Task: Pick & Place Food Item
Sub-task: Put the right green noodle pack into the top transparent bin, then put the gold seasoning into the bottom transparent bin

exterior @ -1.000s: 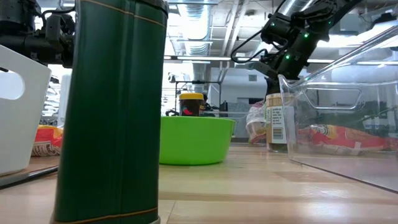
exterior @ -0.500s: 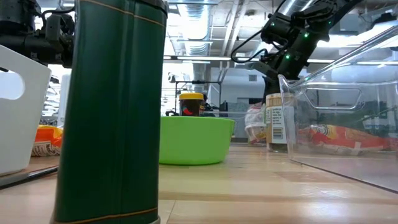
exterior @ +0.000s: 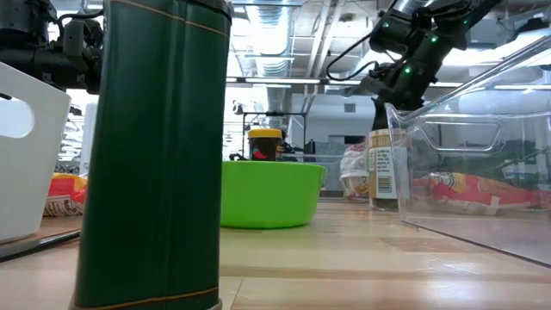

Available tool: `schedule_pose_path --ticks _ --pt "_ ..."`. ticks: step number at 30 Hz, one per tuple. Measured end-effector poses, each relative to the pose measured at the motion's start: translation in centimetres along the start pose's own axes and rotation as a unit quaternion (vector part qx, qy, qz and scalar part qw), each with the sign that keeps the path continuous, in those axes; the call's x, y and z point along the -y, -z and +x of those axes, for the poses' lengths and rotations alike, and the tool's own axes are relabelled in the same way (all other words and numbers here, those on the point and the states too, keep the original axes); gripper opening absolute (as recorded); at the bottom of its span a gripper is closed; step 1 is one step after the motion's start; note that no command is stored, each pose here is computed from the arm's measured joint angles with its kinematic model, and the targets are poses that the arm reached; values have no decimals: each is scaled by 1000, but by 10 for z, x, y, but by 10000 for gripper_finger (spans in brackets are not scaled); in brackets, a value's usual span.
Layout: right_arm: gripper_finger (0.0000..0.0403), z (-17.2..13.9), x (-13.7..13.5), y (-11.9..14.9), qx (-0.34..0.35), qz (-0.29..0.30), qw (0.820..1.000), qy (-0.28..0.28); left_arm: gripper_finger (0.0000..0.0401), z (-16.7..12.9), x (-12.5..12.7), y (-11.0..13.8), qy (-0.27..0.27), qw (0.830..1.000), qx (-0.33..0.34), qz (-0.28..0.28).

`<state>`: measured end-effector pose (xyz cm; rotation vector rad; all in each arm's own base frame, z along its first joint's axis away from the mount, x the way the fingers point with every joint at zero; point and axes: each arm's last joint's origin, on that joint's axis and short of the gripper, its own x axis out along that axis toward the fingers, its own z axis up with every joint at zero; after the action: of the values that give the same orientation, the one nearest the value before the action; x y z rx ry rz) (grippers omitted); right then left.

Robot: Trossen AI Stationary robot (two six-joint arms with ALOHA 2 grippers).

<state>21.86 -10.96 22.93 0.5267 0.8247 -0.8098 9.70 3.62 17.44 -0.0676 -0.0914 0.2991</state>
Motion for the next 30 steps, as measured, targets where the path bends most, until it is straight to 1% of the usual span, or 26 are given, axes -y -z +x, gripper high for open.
schedule_pose_path --ticks 5,25,30 --pt "102 0 2 4 -19 -5 1000 9 1 0 0 0 0 1000 0 0" --pt "102 0 2 3 -17 -4 1000 9 1 0 0 0 0 1000 0 0" --pt "102 -8 2 0 -21 -15 1000 11 1 0 0 0 0 1000 0 0"
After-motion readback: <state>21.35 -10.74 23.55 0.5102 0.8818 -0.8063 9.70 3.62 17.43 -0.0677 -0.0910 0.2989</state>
